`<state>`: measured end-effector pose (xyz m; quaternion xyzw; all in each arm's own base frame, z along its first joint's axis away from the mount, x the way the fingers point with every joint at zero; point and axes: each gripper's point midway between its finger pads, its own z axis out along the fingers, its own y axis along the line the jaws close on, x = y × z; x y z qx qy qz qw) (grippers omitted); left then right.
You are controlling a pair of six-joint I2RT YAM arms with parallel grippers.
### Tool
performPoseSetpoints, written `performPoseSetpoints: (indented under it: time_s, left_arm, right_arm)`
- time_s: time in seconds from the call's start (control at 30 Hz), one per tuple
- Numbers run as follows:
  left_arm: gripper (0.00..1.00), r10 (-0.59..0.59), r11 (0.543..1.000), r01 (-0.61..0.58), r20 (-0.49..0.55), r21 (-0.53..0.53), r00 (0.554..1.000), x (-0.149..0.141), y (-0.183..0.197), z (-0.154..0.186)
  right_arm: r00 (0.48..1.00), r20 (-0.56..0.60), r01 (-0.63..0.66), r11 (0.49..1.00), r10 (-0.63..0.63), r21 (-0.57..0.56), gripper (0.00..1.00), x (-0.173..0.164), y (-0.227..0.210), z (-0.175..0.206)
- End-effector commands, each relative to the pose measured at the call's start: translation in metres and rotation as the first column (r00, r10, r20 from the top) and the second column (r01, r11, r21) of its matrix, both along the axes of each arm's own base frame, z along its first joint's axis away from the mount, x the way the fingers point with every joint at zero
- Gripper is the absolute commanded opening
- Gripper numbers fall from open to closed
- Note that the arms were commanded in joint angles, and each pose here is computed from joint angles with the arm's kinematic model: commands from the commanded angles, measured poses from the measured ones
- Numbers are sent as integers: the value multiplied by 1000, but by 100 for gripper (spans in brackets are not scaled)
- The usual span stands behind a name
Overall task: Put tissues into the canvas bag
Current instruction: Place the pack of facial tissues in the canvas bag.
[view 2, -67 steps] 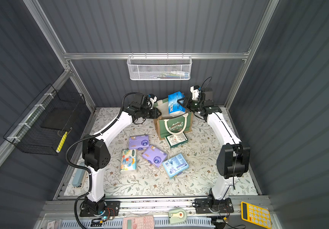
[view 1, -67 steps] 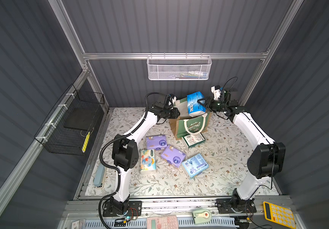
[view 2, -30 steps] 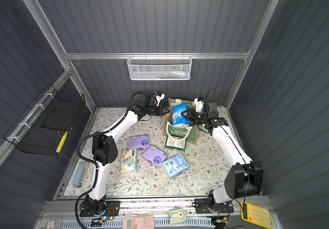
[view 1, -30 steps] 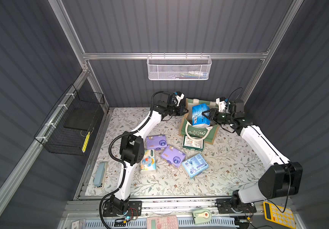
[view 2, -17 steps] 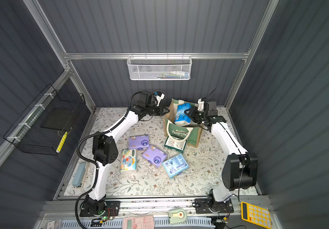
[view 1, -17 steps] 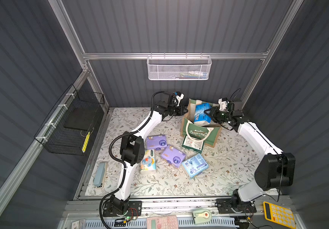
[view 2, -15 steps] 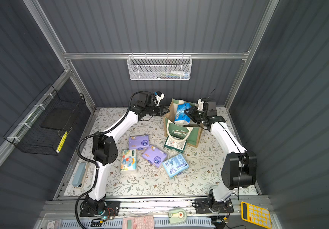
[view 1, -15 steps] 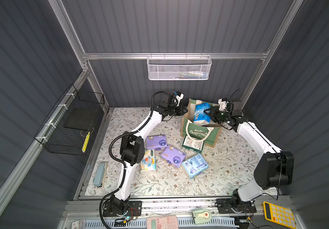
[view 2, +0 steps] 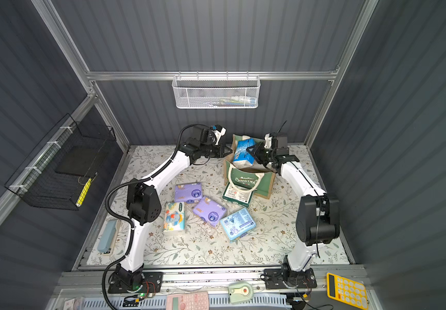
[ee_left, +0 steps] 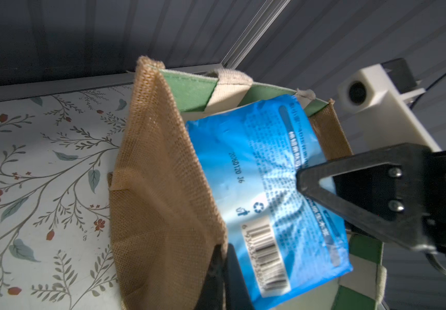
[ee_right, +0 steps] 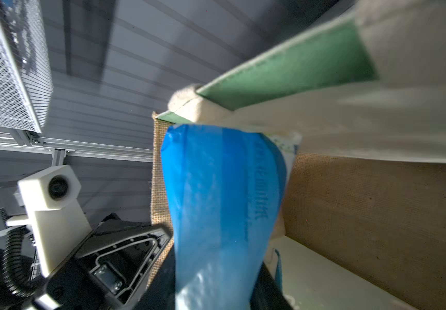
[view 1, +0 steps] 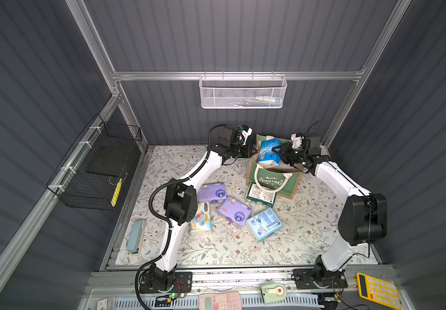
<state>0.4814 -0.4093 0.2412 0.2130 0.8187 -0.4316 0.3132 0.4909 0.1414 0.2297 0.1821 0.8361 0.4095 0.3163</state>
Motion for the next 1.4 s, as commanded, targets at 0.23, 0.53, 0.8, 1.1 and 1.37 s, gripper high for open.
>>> performPoseSetpoints:
  time_s: [0.23, 0.53, 0.8, 1.1, 1.37]
  left_arm:
    - [0, 14, 1000, -13, 32, -16, 999, -2, 1, 18]
    - [0, 29, 999, -28, 58, -30, 998, -3, 4, 28]
    - [0, 33, 998, -30, 60, -52, 998, -4, 4, 33]
    - [0, 23, 998, -20, 47, -67, 999, -8, 3, 29]
    - [0, 18, 996, -17, 14, -82, 1000, -9, 0, 21]
  right_arm:
    - [998, -7, -55, 998, 55, 0, 34, 7, 14, -18]
    - [992, -97, -87, 996, 85, -24, 34, 6, 20, -70]
    - [979, -174, -112, 993, 104, -37, 34, 3, 21, -108]
    - [967, -205, -168, 984, 154, -55, 37, 5, 25, -123]
    - [951, -237, -215, 975, 197, -49, 43, 4, 31, -132]
